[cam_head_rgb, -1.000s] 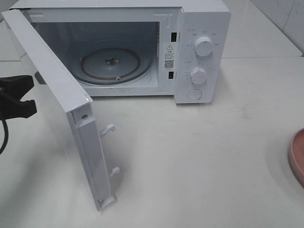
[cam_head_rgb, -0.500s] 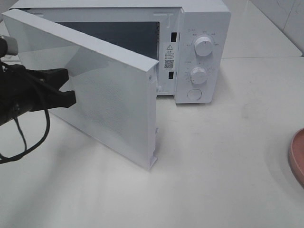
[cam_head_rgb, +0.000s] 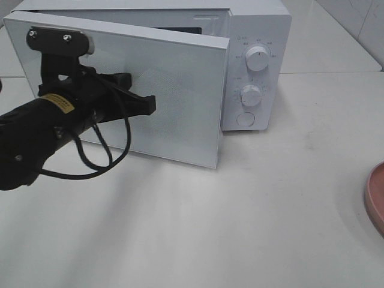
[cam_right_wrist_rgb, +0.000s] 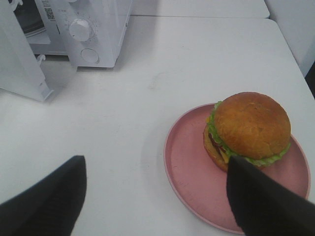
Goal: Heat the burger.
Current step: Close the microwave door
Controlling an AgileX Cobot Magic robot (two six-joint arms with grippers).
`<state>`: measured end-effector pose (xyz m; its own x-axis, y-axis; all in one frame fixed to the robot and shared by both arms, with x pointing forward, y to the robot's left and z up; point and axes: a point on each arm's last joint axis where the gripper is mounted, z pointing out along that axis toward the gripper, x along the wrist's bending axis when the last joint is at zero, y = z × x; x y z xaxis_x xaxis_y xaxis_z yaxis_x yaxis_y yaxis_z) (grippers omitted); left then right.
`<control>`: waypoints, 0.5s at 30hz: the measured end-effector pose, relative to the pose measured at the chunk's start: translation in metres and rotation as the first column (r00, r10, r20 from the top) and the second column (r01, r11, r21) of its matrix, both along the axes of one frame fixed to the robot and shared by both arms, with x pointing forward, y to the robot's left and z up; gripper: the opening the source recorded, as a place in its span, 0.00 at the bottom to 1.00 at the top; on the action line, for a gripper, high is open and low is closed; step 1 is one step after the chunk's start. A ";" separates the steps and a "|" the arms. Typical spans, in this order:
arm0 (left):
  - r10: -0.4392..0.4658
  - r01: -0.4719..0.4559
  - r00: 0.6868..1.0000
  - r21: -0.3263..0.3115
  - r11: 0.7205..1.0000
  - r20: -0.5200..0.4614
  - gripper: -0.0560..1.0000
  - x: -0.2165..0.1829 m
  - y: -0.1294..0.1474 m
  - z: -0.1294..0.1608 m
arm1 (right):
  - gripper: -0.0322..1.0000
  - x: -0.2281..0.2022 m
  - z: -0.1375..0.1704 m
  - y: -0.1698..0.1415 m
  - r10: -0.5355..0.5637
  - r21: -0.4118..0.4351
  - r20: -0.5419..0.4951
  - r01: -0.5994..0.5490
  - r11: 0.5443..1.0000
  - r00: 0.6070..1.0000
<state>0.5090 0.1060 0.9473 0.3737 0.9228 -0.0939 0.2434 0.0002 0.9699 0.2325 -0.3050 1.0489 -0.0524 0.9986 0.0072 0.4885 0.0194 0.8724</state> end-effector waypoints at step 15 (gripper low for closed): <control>0.026 -0.027 0.999 -0.015 1.000 -0.020 0.05 0.043 -0.049 -0.001 | 0.77 0.000 0.000 0.000 0.000 0.000 0.000 0.000 1.000 1.000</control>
